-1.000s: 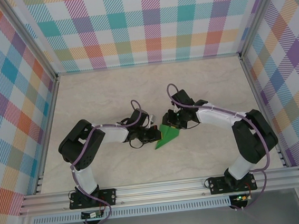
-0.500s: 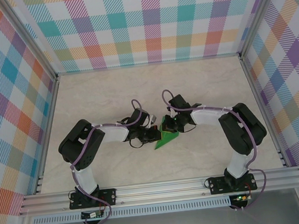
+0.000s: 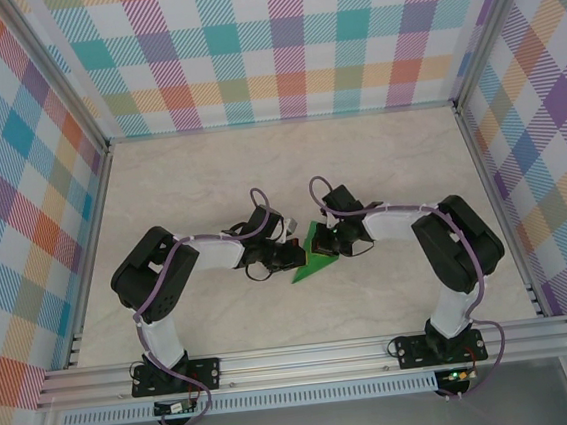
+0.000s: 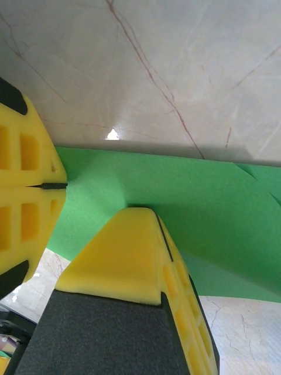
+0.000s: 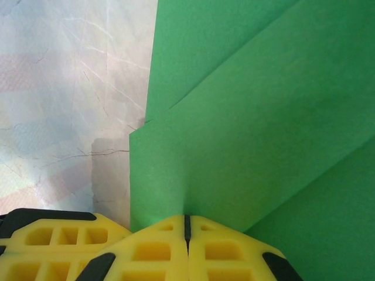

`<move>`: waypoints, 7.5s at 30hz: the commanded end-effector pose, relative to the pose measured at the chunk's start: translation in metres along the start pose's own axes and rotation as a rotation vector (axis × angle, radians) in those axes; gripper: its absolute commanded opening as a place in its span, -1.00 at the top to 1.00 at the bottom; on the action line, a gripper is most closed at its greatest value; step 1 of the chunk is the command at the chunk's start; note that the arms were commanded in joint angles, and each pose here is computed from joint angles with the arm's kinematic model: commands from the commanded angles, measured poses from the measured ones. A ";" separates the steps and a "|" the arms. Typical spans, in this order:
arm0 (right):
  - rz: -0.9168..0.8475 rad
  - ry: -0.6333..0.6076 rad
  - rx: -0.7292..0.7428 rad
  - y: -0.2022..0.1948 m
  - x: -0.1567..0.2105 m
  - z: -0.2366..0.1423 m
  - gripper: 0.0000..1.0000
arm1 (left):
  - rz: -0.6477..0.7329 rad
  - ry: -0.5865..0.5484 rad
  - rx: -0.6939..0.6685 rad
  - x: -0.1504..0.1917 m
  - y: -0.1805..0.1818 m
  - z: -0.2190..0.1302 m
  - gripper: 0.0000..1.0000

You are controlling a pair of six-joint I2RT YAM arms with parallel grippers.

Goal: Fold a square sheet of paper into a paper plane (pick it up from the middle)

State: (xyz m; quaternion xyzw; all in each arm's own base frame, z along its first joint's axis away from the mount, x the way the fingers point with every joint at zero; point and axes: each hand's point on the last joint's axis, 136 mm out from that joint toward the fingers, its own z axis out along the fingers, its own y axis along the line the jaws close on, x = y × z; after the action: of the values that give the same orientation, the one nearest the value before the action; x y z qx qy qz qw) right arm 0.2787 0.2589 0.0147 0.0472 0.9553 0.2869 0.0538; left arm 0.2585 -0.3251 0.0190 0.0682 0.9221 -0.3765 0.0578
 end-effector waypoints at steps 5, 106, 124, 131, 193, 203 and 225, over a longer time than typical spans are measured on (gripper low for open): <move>0.028 -0.022 0.014 -0.019 0.001 0.001 0.87 | -0.061 0.131 -0.146 0.042 0.039 0.008 1.00; -0.028 -0.075 0.006 0.026 -0.016 -0.050 0.46 | -0.031 0.184 -0.147 0.030 0.025 0.017 1.00; -0.004 0.033 -0.001 0.001 0.003 0.000 1.00 | -0.039 0.202 -0.180 0.036 0.034 0.019 1.00; -0.006 0.004 0.061 -0.027 -0.007 0.004 1.00 | -0.050 0.226 -0.212 0.043 0.042 0.017 1.00; 0.023 -0.054 -0.207 0.009 -0.016 -0.027 1.00 | -0.056 0.213 -0.181 0.040 0.034 0.018 1.00; 0.080 0.025 -0.097 -0.023 -0.001 0.004 1.00 | -0.009 0.160 -0.107 0.019 -0.001 0.005 1.00; 0.115 0.056 0.028 -0.053 0.009 0.014 1.00 | -0.142 0.200 -0.003 0.038 -0.025 -0.008 0.67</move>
State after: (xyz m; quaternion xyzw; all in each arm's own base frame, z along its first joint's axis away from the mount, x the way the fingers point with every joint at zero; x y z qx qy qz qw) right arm 0.2855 0.2482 0.0131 0.0685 0.9317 0.3542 0.0418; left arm 0.2313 -0.3377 0.0457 0.0459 0.9232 -0.3804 -0.0303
